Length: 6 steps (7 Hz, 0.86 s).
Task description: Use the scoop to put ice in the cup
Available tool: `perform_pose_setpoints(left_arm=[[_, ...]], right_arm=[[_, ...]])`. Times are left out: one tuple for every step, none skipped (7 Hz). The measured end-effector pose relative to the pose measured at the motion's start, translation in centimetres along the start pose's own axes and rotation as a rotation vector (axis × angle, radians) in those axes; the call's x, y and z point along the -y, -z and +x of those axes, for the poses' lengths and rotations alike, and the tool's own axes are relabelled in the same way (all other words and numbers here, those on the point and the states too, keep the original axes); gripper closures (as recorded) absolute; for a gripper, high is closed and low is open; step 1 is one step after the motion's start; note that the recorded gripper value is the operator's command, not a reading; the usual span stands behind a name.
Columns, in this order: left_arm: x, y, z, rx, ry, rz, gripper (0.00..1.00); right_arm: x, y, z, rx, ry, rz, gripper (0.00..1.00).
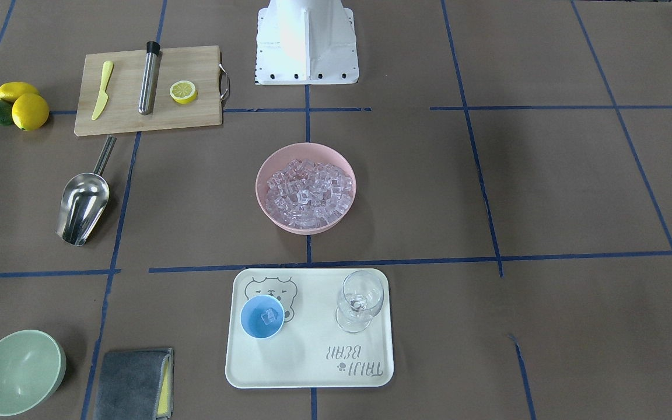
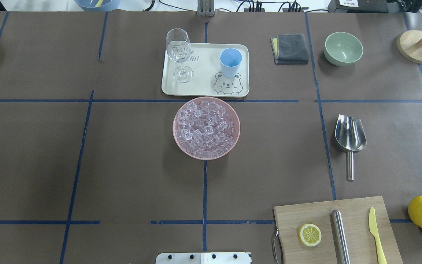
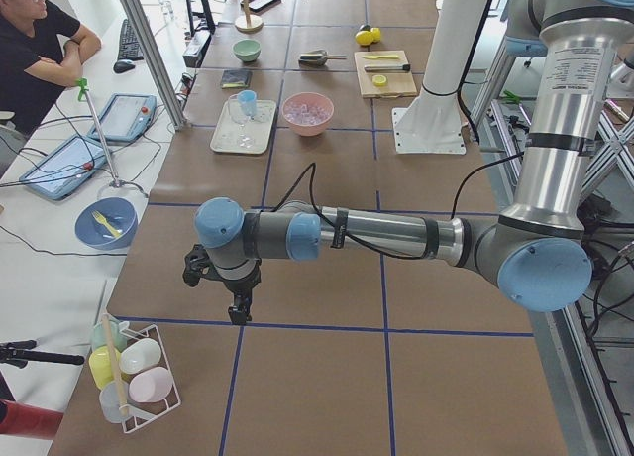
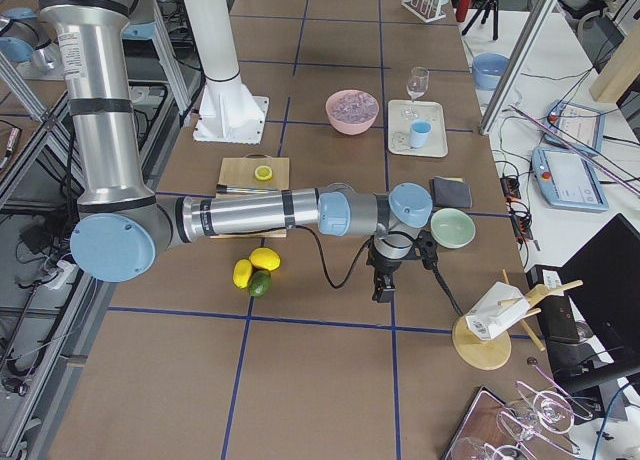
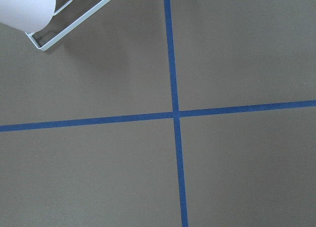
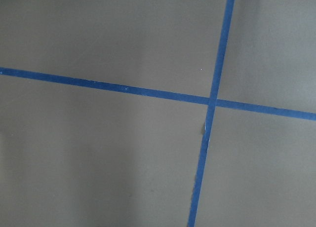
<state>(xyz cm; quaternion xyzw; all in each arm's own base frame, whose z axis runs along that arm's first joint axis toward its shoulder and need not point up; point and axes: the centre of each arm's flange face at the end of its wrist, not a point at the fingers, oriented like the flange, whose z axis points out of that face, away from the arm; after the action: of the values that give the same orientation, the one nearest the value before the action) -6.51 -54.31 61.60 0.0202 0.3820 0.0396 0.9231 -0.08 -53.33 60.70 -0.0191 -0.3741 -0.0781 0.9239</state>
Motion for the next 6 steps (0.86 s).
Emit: perform_pose_setpoints(left_arm=[[0.0,0.04,0.04,-0.001,0.0,0.0,0.0],[0.0,0.04,0.05,-0.001,0.0,0.0,0.0],[0.0,0.03,0.04,-0.001,0.001,0.0,0.0],[0.01,0.02,0.05,-0.001,0.001,0.0,0.0],[0.09,0.06,0.13,-0.001,-0.001,0.001,0.0],[0.19,0.15,0.25,-0.001,-0.005,0.004,0.0]], right_arm=[[-0.29,-0.28,-0.08,0.038,-0.006,-0.003,0.0],[-0.43,-0.29,-0.18,0.058,-0.008,-0.002,0.0],[-0.44,-0.12,-0.28,0.065,-0.006,0.002,0.0],[-0.42,0.11,-0.25,0.066,-0.005,0.007,0.0],[-0.42,0.38,-0.11,0.064,-0.006,0.013,0.0],[-0.44,0.6,0.06,0.063,-0.008,0.017,0.0]])
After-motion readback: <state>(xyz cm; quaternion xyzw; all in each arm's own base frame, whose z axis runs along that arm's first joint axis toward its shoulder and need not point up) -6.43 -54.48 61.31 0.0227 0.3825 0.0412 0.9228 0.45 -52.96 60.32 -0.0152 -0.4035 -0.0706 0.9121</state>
